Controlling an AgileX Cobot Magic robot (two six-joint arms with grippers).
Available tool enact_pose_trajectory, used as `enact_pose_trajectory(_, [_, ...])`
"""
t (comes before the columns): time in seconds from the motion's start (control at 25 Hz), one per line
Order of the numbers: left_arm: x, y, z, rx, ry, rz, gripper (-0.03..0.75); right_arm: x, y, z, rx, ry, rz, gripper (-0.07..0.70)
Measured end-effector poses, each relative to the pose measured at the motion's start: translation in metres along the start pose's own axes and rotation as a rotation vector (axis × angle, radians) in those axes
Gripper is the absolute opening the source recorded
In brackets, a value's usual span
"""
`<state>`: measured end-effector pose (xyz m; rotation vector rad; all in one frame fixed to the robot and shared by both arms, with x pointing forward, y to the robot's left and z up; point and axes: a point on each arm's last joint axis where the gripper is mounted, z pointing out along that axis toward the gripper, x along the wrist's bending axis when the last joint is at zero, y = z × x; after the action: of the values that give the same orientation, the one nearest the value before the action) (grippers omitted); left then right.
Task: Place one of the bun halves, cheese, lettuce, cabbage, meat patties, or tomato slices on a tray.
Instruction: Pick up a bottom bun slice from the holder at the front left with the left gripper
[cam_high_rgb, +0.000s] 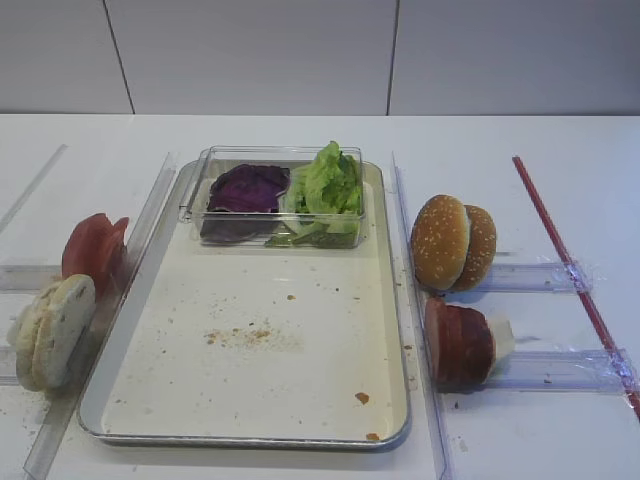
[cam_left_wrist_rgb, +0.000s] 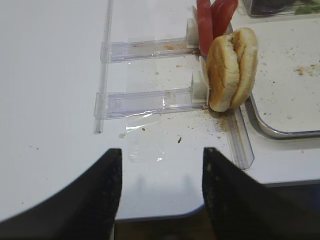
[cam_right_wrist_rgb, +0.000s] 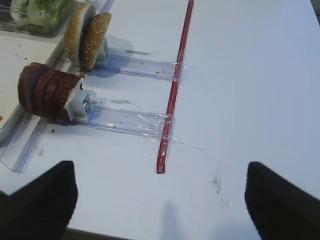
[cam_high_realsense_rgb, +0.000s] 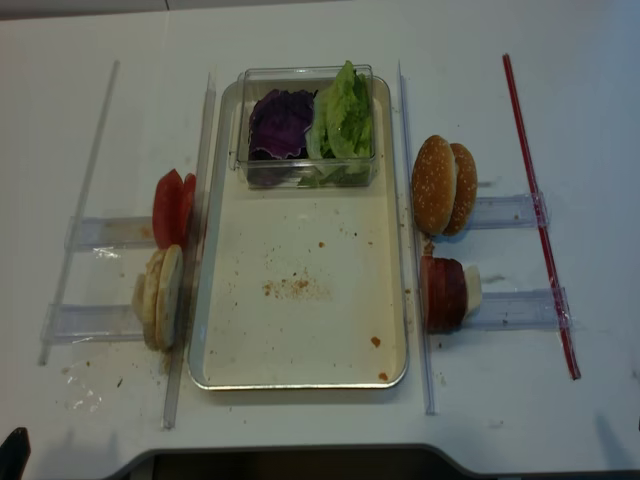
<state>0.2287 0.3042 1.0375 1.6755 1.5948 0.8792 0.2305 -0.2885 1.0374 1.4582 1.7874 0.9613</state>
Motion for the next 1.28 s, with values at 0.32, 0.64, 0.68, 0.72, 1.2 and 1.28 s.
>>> enact_pose_trajectory(0.32, [0.0000, 0.0000, 0.0000, 0.000, 0.000, 0.000, 0.349, -0.0001, 0.0000, 0.0000, 0.000, -0.001, 0.000, 0.648])
enact_pose_trajectory(0.64, [0.0000, 0.0000, 0.0000, 0.000, 0.000, 0.000, 0.349, -0.0001, 0.0000, 0.0000, 0.000, -0.001, 0.000, 0.599])
enact_pose_trajectory(0.68, [0.0000, 0.0000, 0.0000, 0.000, 0.000, 0.000, 0.349, -0.0001, 0.0000, 0.0000, 0.000, -0.001, 0.000, 0.594])
enact_pose_trajectory(0.72, [0.0000, 0.0000, 0.0000, 0.000, 0.000, 0.000, 0.349, -0.0001, 0.0000, 0.0000, 0.000, -0.001, 0.000, 0.591])
enact_pose_trajectory(1.2, [0.0000, 0.0000, 0.0000, 0.000, 0.000, 0.000, 0.349, -0.0001, 0.0000, 0.0000, 0.000, -0.001, 0.000, 0.583])
enact_pose_trajectory(1.28, [0.0000, 0.0000, 0.0000, 0.000, 0.000, -0.009, 0.349, -0.0001, 0.0000, 0.0000, 0.000, -0.001, 0.000, 0.583])
